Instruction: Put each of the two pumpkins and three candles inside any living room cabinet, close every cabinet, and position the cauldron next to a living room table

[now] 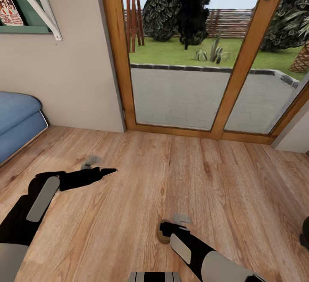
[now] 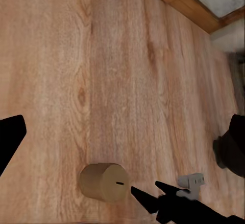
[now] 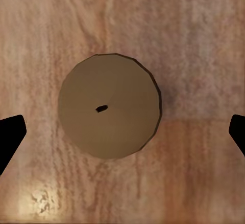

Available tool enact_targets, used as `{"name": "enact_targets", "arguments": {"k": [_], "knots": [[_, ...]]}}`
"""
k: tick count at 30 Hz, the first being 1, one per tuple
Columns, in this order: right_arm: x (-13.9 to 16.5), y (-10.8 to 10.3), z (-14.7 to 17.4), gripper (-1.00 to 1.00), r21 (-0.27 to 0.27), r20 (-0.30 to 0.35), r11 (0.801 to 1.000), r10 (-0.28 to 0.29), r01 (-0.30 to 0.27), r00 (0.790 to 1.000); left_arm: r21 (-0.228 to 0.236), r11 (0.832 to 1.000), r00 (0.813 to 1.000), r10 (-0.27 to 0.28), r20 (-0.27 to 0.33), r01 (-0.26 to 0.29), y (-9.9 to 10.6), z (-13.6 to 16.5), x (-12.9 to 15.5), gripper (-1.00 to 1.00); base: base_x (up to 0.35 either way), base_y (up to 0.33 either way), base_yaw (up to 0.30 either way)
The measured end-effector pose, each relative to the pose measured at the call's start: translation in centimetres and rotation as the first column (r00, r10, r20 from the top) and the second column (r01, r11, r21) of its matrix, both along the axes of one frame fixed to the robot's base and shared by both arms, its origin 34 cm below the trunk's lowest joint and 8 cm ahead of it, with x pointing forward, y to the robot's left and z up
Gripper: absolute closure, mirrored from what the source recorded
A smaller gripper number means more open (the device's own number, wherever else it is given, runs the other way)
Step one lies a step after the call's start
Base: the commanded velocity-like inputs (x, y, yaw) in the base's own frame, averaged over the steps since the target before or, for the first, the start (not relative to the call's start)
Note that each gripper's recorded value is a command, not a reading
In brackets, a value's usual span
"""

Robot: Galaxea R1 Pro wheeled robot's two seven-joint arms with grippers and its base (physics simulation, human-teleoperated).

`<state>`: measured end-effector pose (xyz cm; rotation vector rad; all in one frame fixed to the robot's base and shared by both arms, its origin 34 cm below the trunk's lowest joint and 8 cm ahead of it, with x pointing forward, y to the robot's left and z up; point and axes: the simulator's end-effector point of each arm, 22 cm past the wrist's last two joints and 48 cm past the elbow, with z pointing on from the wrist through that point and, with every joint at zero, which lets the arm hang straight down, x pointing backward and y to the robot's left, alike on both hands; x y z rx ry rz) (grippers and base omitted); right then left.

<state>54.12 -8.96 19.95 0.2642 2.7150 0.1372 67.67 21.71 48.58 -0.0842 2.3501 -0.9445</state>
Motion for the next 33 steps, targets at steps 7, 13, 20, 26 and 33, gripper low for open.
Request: {"name": "enact_targets", "arguments": {"k": [7,13,20,26,33], "knots": [[0.2,0.6,0.3,-1.00,0.008,-0.003,1.000,0.020,-0.020,1.000,-0.133,0.987,0.994,-0.089,0.056,0.096,0.0,3.4,-1.1,-1.00,0.000,0.000,0.000],[-0.4,1.1,-0.5,-1.00,0.023,-0.033,0.999,0.040,-0.040,0.999,-0.149,0.984,0.994,-0.096,0.046,0.102,-0.1,2.7,-1.2,-1.00,0.000,0.000,0.000],[-1.1,1.5,-1.7,-1.00,0.037,-0.056,0.998,0.047,-0.045,0.997,-0.152,0.983,0.995,-0.098,0.018,0.099,-0.1,0.9,-1.2,-1.00,0.000,0.000,0.000],[-0.5,1.5,-1.6,-1.00,0.037,-0.045,0.998,0.045,-0.043,0.998,-0.154,0.983,0.995,-0.098,0.014,0.099,-0.1,0.7,-1.2,-1.00,0.000,0.000,0.000],[0.4,1.3,-1.3,-1.00,0.036,-0.024,0.999,0.036,-0.036,0.999,-0.154,0.983,0.995,-0.097,0.010,0.097,-0.1,0.5,-1.2,-1.00,0.000,0.000,0.000]]}}
